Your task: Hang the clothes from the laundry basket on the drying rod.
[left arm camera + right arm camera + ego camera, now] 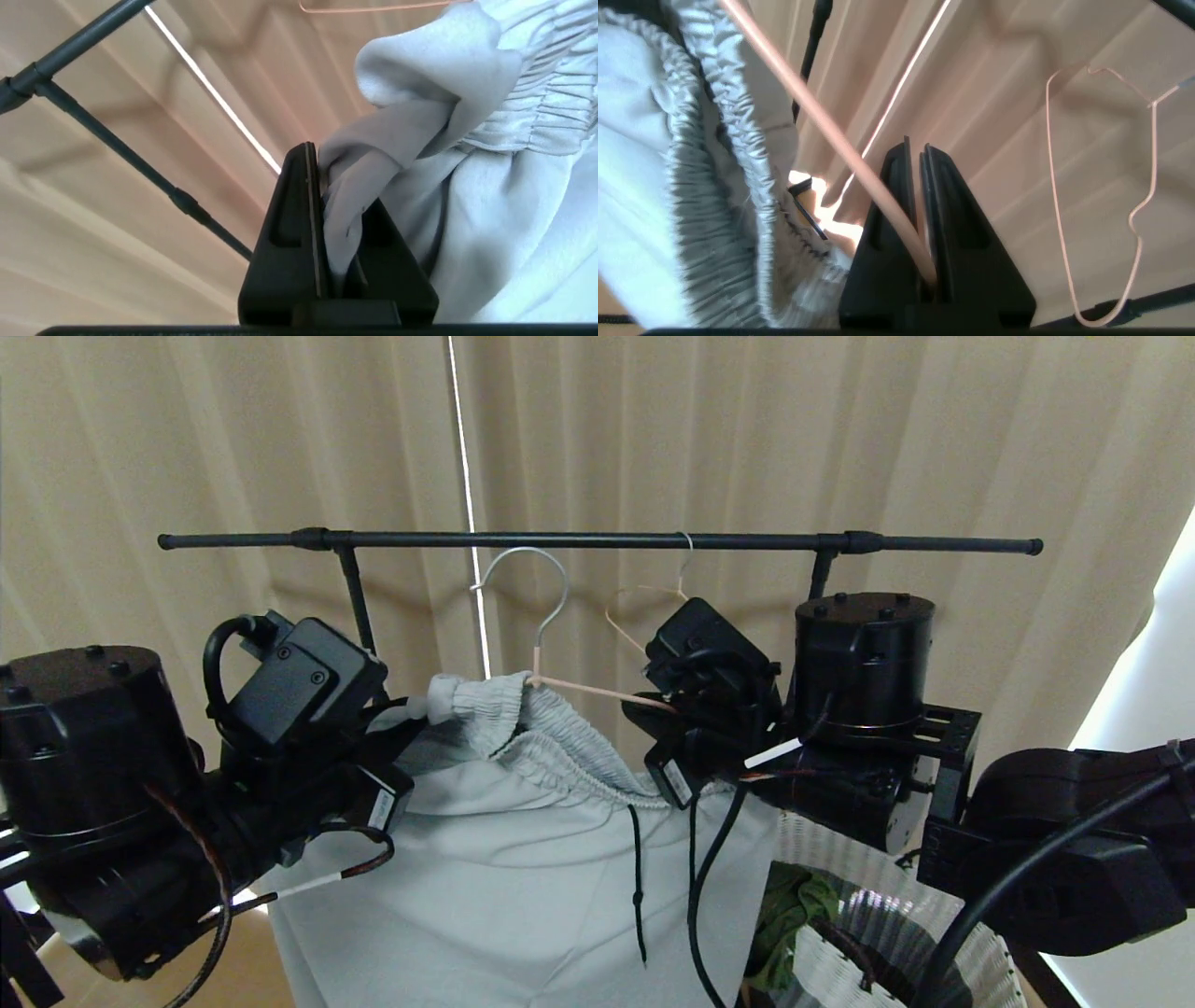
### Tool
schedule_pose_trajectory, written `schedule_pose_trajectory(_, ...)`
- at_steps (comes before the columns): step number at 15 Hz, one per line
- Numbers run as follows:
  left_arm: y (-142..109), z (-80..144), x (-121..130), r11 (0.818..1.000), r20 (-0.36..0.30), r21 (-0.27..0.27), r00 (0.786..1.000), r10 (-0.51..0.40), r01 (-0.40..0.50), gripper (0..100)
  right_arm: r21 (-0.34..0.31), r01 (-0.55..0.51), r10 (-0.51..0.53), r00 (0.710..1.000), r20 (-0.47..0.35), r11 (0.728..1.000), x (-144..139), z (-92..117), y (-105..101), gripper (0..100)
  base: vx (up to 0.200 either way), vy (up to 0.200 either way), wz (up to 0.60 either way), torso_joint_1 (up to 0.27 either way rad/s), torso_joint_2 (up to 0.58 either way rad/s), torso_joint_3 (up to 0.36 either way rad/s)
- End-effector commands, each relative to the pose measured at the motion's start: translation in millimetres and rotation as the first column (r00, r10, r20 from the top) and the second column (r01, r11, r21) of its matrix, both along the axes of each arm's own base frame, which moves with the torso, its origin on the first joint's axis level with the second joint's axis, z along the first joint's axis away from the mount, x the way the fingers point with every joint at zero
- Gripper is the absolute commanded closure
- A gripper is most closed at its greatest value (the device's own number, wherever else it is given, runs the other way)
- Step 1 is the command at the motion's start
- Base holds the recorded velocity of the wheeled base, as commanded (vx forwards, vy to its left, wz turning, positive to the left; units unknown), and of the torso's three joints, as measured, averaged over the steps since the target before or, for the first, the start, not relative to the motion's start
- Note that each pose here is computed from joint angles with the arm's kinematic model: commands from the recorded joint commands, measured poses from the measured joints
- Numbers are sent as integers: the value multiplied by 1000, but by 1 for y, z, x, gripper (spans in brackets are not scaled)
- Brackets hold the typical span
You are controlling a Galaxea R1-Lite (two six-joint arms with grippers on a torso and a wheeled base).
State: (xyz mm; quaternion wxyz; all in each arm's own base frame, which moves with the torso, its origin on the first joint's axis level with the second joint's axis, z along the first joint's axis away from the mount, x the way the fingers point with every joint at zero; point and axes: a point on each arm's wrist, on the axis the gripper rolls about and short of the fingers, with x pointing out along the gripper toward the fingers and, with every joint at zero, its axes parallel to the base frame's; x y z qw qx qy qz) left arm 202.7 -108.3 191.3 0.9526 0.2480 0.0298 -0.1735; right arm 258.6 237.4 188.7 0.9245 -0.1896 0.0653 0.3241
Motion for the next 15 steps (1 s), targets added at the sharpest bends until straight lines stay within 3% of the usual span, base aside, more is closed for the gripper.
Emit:
schedule_pose_trajectory(1,2,1,-3,1000,6,-6,1000,3,-3,100,-1,2,-2,1000,-1,1000,-1,0,-1,100,0,0,0,0,0,0)
schedule_pose_trajectory(2,2,1,-4,1000,8,-10,1000,4,-4,100,2,1,-1,1000,3,1000,-2,1,0,100,0,0,0,0,0,0)
schedule_pose_trajectory(5,5,9,-10,995,9,-104,1000,-1,2,100,10,1,-1,1000,17,1000,-10,7,1,100,0,0,0,0,0,0)
schedule_pose_trajectory(6,6,10,-13,992,2,-123,1000,-11,12,0,11,2,-2,1000,18,1000,-11,8,1,100,0,0,0,0,0,0)
schedule_pose_trajectory(8,7,15,-16,986,2,-160,999,-50,50,0,12,4,-4,1000,19,1000,-12,9,-2,100,0,0,0,0,0,0)
schedule_pose_trajectory(11,12,21,-19,980,18,-196,999,-32,35,0,13,34,-34,999,25,999,-13,12,-10,100,0,0,0,0,0,0)
schedule_pose_trajectory(15,36,31,-28,975,70,-219,996,55,-38,0,3,118,-118,993,18,993,-12,11,-38,100,0,0,0,0,0,0)
